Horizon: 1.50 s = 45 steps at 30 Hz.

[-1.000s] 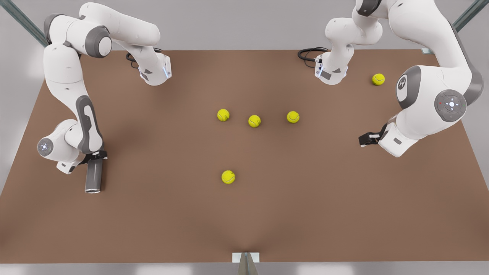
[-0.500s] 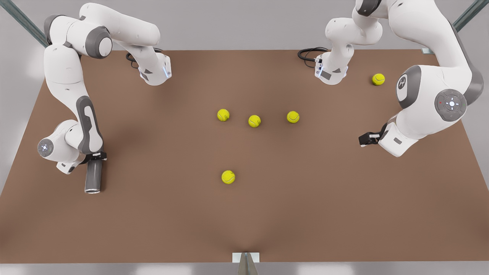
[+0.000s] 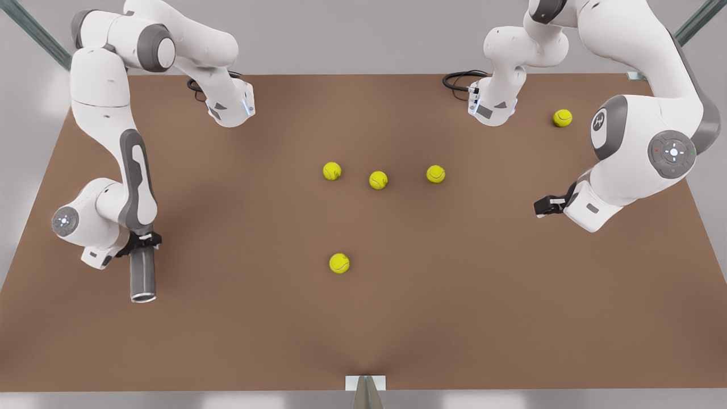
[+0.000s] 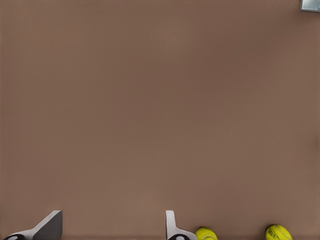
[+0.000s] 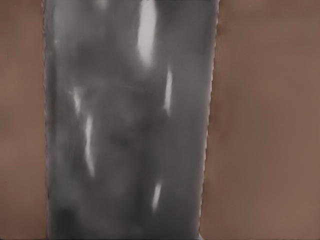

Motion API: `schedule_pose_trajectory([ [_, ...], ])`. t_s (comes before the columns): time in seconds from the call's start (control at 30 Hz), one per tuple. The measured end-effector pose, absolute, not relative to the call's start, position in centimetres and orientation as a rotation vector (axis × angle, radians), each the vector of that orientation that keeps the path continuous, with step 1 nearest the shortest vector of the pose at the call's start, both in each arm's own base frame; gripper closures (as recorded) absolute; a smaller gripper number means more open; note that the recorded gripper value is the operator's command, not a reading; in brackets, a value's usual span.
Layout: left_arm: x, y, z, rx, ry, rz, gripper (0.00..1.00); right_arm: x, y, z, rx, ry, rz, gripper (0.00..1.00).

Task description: Put the tennis tube upright

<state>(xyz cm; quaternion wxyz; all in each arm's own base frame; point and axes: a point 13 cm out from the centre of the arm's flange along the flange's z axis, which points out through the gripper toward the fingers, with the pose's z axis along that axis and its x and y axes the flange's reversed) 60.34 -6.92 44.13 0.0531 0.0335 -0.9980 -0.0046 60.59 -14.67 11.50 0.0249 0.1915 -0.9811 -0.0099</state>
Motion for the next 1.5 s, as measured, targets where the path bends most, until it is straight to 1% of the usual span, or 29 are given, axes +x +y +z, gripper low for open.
schedule_pose_trajectory([
  [0.07,60.3,-7.0,44.1,0.102,-3.033,-0.012,0.0,63.7,-9.3,14.3,0.751,-3.037,-0.011,0.41],
  [0.13,60.3,-7.0,44.1,0.102,-3.033,-0.01,0.0,66.0,-2.3,16.8,0.937,-3.014,-0.007,0.41],
  [0.27,60.3,-7.1,44.2,0.102,-3.032,-0.005,0.0,68.0,14.2,21.4,1.371,-2.911,-0.002,0.41],
  [0.37,60.3,-7.1,44.1,0.103,-3.032,-0.003,0.0,67.0,26.2,23.2,1.701,-2.767,0.056,0.41],
  [0.43,60.3,-7.2,44.2,0.102,-3.033,-0.002,0.0,65.5,32.7,23.5,1.896,-2.649,0.124,0.41],
  [0.53,60.2,-7.5,44.2,0.101,-3.033,0.0,0.0,63.3,39.5,23.0,2.161,-2.452,0.291,0.41],
  [0.67,60.3,-7.5,44.1,0.106,-3.032,0.0,0.0,61.4,48.7,22.2,2.449,-2.232,0.465,0.41],
  [0.77,60.3,-7.5,44.0,0.108,-3.03,-0.001,0.0,60.3,52.2,20.7,2.541,-2.142,0.512,0.41],
  [0.87,60.3,-7.5,44.0,0.11,-3.03,-0.001,0.0,59.3,53.2,19.0,2.535,-2.142,0.496,0.41],
  [0.97,60.3,-7.5,43.9,0.113,-3.029,-0.001,0.0,58.4,53.2,18.0,2.446,-2.234,0.406,0.41],
  [1.2,60.3,-7.4,43.4,0.117,-3.02,-0.005,0.0,56.2,53.1,12.7,2.216,-2.386,0.239,0.41],
  [1.37,60.4,-7.4,43.3,0.119,-3.02,-0.007,0.0,55.1,53.9,9.9,2.161,-2.419,0.221,0.41],
  [1.5,60.5,-7.3,43.1,0.12,-3.019,-0.008,0.0,55.3,54.4,8.1,2.164,-2.44,0.221,0.41],
])
